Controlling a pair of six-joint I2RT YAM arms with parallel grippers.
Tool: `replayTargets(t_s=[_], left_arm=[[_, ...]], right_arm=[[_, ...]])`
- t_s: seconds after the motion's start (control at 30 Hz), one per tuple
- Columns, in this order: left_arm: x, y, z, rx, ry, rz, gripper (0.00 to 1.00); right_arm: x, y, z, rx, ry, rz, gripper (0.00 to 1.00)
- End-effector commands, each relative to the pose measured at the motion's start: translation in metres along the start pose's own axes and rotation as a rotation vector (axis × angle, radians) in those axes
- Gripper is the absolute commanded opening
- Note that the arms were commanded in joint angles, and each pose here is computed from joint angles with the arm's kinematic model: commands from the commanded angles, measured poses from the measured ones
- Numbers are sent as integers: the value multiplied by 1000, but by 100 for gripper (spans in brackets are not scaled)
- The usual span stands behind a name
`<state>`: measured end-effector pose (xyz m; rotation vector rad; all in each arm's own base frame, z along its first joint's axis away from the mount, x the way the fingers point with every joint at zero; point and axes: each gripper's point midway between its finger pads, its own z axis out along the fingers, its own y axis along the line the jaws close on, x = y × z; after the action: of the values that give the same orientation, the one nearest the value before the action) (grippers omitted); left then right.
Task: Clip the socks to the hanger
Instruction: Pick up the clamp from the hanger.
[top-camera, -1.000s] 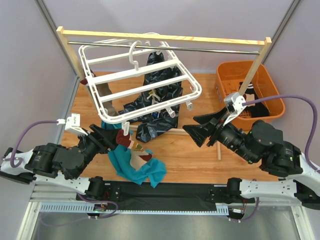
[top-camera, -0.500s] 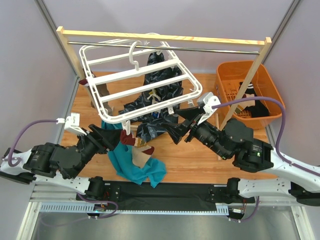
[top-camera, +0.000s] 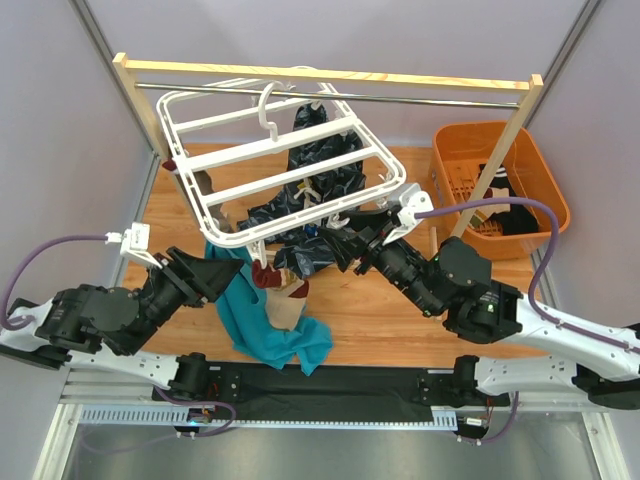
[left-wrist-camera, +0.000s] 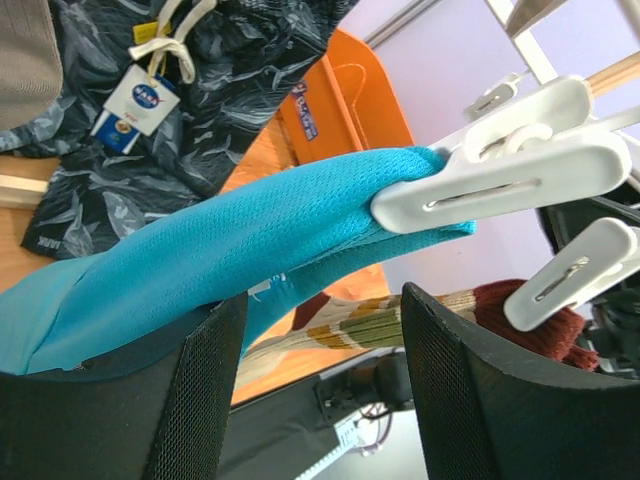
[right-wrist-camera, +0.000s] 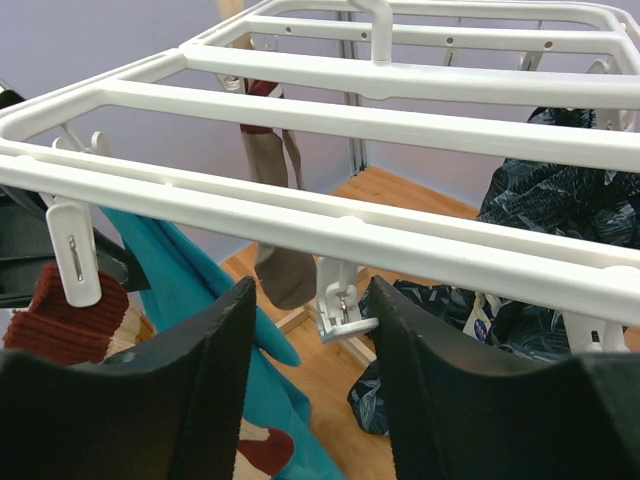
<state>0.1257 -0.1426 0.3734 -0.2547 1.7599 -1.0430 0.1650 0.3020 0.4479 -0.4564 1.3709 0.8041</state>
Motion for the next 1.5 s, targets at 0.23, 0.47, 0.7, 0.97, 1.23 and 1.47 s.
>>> replayTargets(t_s=[0.23,0.47,0.7,0.97,1.23,1.47], left_arm=[[1,-29,-11,149,85,34,65],[6,-81,-52,512,263,54,56],[-3,-152,-88,837,304,74,56],[20,-210,-56,772,309,273,57],[56,-168,-19,561,289,371,51],[60,-149,-3,483,209,331,52]], right_arm=[[-20,-16,12,116,-64,39,28],[-13,1,1,18,71,66,1],[2,53,-15,-236,296,139,0],[10,94,-36,-390,462,336,0],[10,83,-51,-375,457,338,3],[4,76,-60,-375,420,328,6]])
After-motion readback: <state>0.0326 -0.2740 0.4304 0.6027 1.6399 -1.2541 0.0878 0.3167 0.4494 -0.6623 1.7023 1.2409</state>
